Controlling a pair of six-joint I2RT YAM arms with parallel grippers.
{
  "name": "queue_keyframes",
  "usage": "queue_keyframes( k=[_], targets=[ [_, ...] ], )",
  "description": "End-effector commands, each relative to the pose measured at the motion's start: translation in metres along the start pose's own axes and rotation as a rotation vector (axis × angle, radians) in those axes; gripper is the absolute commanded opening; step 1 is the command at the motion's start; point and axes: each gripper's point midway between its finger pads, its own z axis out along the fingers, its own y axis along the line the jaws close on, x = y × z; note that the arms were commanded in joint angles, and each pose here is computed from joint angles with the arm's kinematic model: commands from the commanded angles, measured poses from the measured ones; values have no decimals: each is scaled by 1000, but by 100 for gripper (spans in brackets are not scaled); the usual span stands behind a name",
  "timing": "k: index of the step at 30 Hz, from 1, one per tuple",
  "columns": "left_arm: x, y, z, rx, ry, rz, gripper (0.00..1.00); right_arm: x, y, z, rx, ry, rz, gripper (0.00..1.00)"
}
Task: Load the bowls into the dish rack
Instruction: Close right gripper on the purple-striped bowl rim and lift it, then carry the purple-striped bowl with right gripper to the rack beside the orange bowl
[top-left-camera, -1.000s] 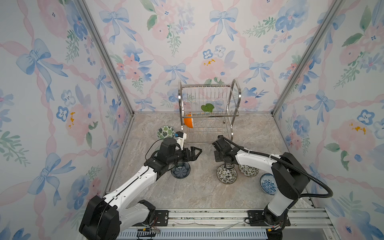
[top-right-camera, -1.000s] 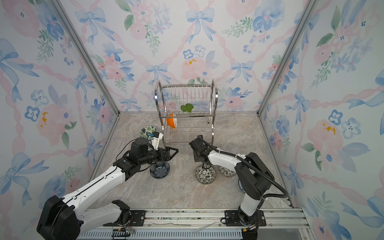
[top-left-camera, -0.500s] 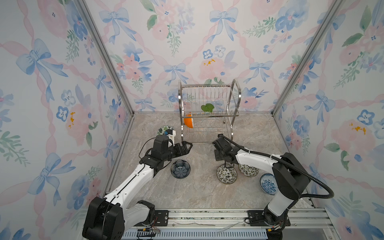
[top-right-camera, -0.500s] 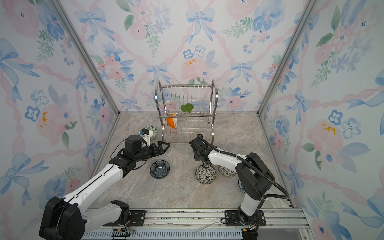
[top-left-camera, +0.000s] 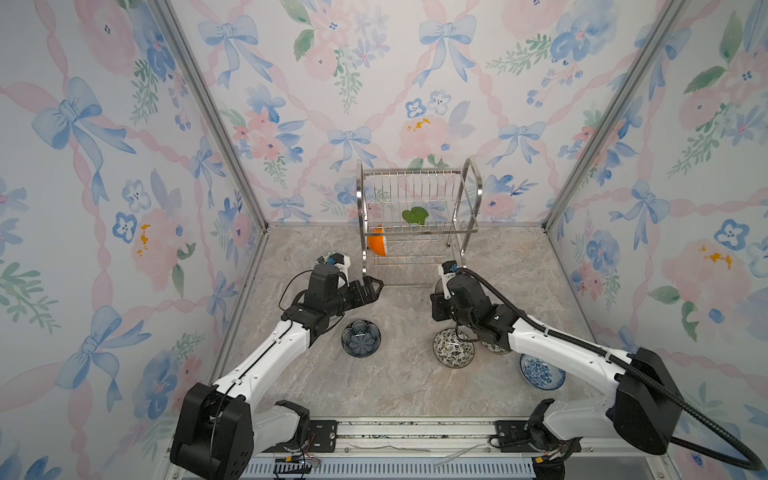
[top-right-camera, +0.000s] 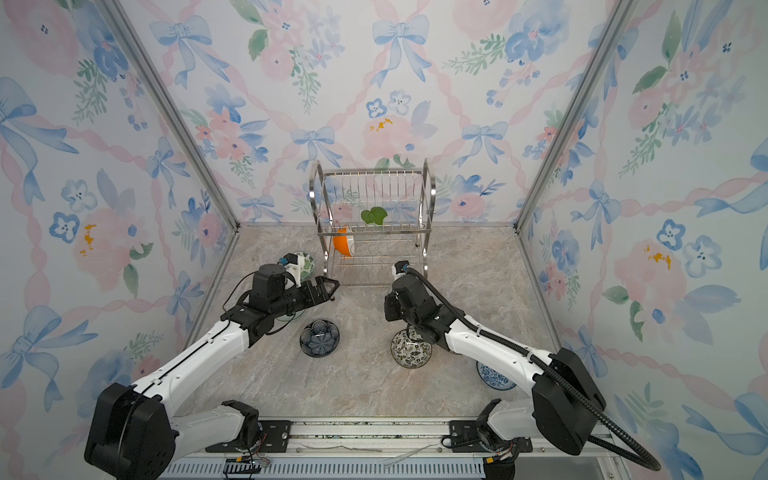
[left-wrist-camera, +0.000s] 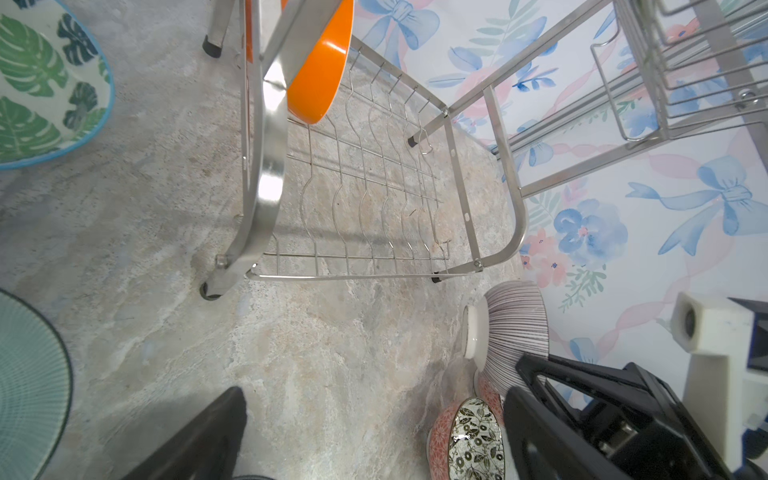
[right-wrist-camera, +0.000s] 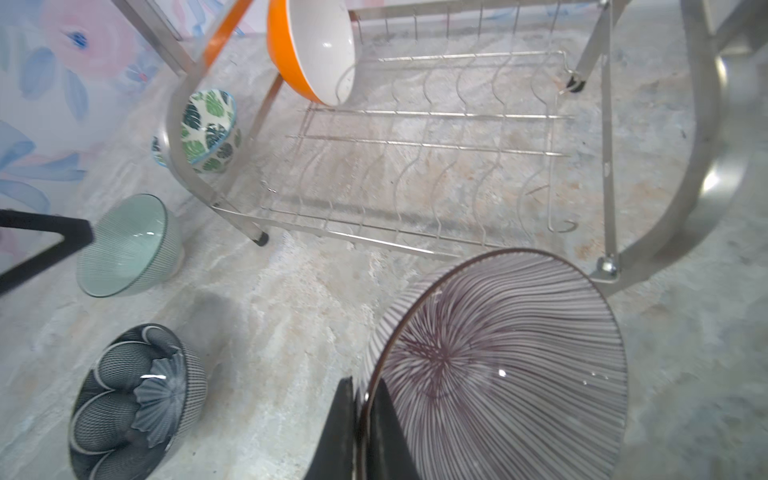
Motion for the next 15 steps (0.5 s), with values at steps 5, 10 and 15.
queue_keyframes(
  k=[5, 10, 15],
  targets=[
    [11, -20, -5, 87, 50, 72, 98, -57, 40, 3, -200, -224, 66, 0],
    [19, -25, 0, 92, 72, 85, 98, -81, 52, 19, -275, -289, 102, 0],
    [24, -42, 5, 112, 87, 134, 98, -95, 53, 35, -334, -363, 95, 0]
  ],
)
